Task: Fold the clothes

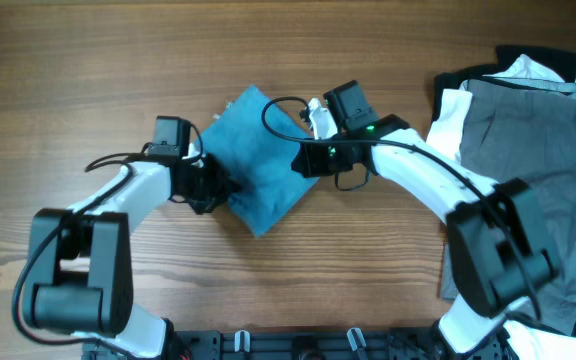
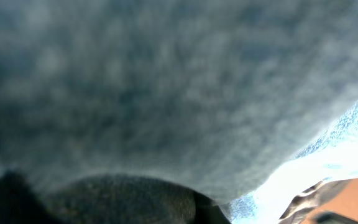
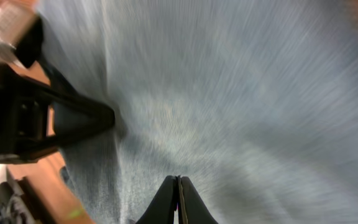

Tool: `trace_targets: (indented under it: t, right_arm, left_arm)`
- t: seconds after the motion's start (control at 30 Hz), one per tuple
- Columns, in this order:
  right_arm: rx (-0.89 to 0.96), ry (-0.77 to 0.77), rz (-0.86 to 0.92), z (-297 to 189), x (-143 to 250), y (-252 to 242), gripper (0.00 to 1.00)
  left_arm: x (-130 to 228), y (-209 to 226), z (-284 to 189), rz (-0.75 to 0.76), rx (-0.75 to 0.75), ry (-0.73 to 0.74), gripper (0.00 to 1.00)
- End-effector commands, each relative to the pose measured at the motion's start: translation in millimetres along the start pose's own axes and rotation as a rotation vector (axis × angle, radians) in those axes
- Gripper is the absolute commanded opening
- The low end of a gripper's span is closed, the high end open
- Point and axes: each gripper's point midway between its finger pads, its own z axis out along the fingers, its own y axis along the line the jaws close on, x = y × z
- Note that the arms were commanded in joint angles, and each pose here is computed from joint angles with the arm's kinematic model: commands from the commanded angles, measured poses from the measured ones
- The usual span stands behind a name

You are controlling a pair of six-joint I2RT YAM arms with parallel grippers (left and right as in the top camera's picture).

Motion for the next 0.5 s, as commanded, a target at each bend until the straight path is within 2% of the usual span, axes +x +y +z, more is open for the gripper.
trace_targets:
  t: [0.0,0.23,0.33,0.47]
  right_arm:
    - [-0.085,-0.149,-0.129,-59.3,-23.4,42.7,0.05]
    - [-0.128,-0.300,-0.231,-120.7,-30.3,85.3,0.05]
    - [-0.131,-0.311,-0.238,-127.5,-28.8,89.3,0.06]
    - [-0.120,-0.275,-0.214,-124.2,-20.7,84.7,0.05]
  left_arm:
    - [-22.4,-3.3,-43.4,0.006,0.032,-0.092,0.04]
    - [-93.9,2.3,-124.5,-0.104,0.209,-0.356,0.04]
    - [-129.9,11.0,-151.2,-0.144,0.275,-0.477,0.04]
    - [-177.9,18.2,-181.6,-0.124,0.355,-0.642,0.04]
